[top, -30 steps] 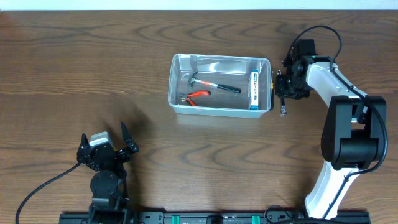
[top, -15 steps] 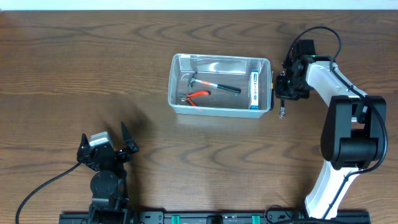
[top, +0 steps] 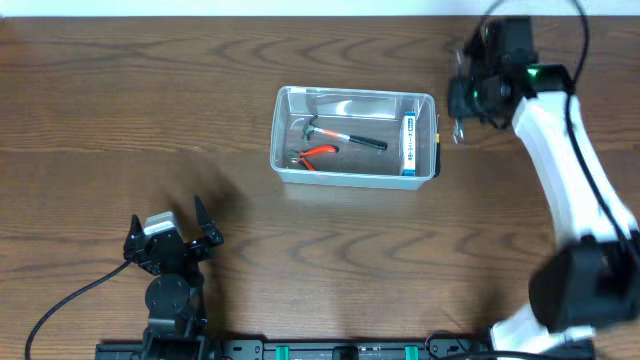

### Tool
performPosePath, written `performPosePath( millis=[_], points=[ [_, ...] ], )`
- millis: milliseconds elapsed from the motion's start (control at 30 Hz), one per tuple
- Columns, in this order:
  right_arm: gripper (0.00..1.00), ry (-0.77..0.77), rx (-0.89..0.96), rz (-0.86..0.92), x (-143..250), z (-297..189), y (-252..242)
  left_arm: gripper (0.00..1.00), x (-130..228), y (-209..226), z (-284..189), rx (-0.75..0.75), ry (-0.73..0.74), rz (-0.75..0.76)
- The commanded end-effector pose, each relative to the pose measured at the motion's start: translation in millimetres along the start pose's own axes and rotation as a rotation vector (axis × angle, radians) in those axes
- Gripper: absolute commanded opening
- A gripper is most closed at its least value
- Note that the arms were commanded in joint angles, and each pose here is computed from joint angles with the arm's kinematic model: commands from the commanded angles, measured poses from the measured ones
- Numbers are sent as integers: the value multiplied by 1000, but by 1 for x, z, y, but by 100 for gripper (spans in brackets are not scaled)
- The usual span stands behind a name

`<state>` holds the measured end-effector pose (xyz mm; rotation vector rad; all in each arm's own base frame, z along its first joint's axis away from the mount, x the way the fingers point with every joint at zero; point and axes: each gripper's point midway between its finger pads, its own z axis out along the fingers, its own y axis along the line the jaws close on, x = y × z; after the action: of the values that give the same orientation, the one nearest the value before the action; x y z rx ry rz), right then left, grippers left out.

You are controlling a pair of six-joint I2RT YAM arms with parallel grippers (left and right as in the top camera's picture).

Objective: Pack container
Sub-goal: 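Lower the wrench into the container and release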

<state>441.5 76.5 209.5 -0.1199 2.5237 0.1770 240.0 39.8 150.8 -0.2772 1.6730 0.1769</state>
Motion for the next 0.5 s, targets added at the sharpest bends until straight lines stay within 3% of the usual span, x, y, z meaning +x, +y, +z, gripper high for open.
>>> performPosePath(
  millis=[0, 167, 467],
  points=[
    [1, -65, -82, -273, -5, -25, 56, 98, 16, 4, 1, -23, 42, 19],
    [1, -30, -175, -790, 25, -13, 120, 98, 16, 4, 1, -22, 42, 19],
    [1, 178, -408, -1334, 104, 69, 145, 98, 16, 4, 1, -23, 42, 19]
  ],
)
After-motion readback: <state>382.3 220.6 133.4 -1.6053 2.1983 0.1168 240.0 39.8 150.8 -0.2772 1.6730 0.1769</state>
